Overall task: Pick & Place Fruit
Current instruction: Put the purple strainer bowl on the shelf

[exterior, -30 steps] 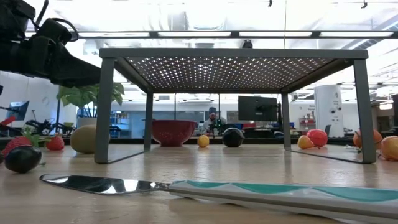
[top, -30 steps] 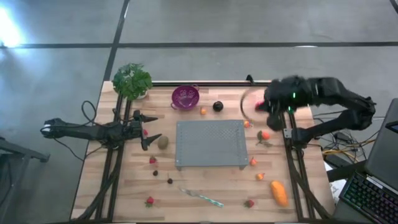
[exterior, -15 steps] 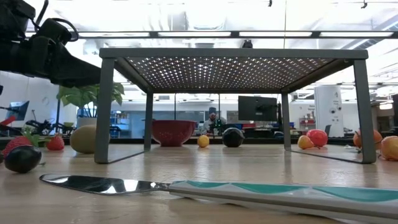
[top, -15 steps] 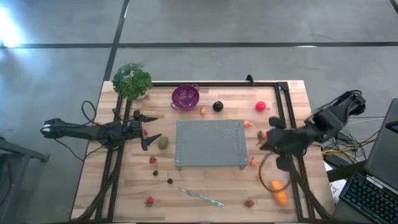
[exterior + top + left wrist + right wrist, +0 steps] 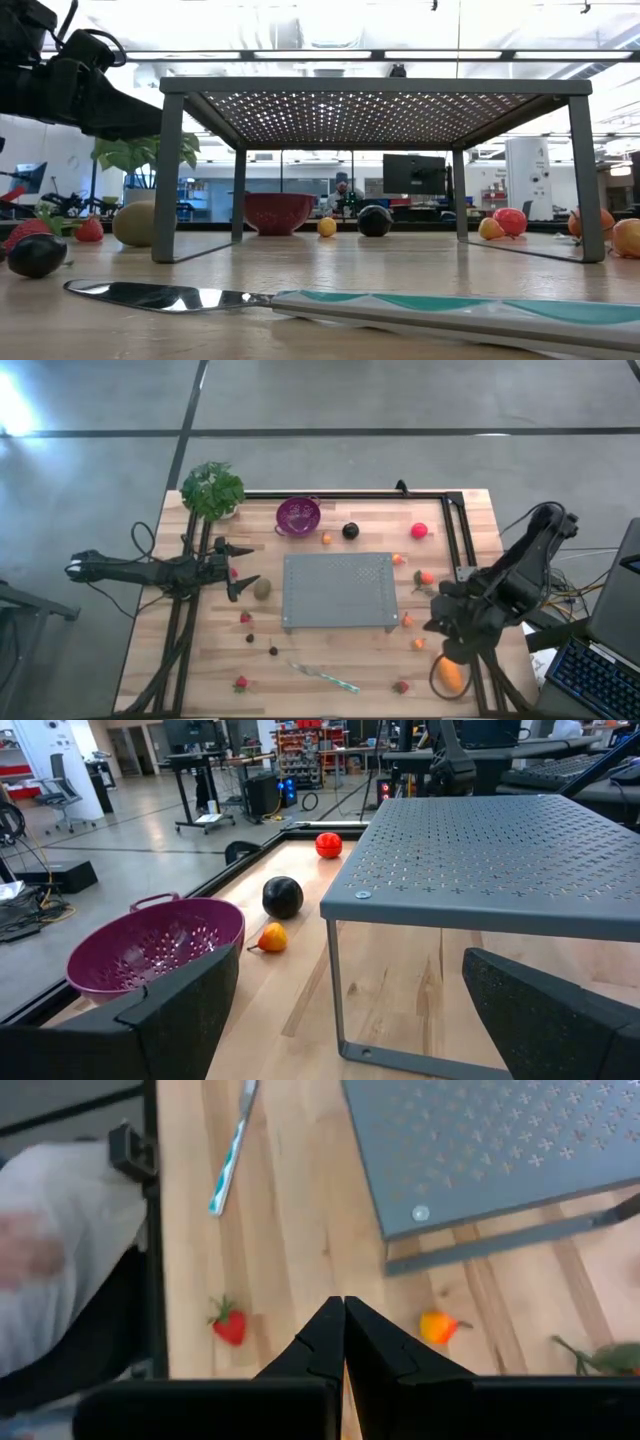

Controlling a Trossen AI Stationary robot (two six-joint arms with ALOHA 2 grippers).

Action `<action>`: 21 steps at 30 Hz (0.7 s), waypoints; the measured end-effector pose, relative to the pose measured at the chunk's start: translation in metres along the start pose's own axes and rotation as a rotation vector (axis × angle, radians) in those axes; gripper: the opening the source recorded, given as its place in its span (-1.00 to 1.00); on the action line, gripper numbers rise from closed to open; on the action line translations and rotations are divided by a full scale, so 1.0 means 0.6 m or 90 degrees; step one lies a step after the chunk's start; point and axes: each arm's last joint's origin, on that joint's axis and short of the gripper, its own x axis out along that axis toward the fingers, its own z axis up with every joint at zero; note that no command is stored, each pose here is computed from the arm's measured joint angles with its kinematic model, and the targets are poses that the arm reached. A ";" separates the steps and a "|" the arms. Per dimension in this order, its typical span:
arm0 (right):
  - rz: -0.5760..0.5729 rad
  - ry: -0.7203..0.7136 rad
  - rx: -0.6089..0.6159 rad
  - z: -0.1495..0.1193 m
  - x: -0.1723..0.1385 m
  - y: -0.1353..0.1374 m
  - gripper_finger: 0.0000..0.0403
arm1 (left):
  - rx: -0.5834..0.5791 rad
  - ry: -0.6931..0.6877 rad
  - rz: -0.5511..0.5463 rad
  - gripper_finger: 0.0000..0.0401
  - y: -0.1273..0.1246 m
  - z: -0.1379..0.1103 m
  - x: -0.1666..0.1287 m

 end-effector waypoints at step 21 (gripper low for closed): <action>0.063 -0.029 0.012 -0.099 0.092 0.005 -0.76 | 0.000 0.000 0.000 0.94 0.000 0.000 0.000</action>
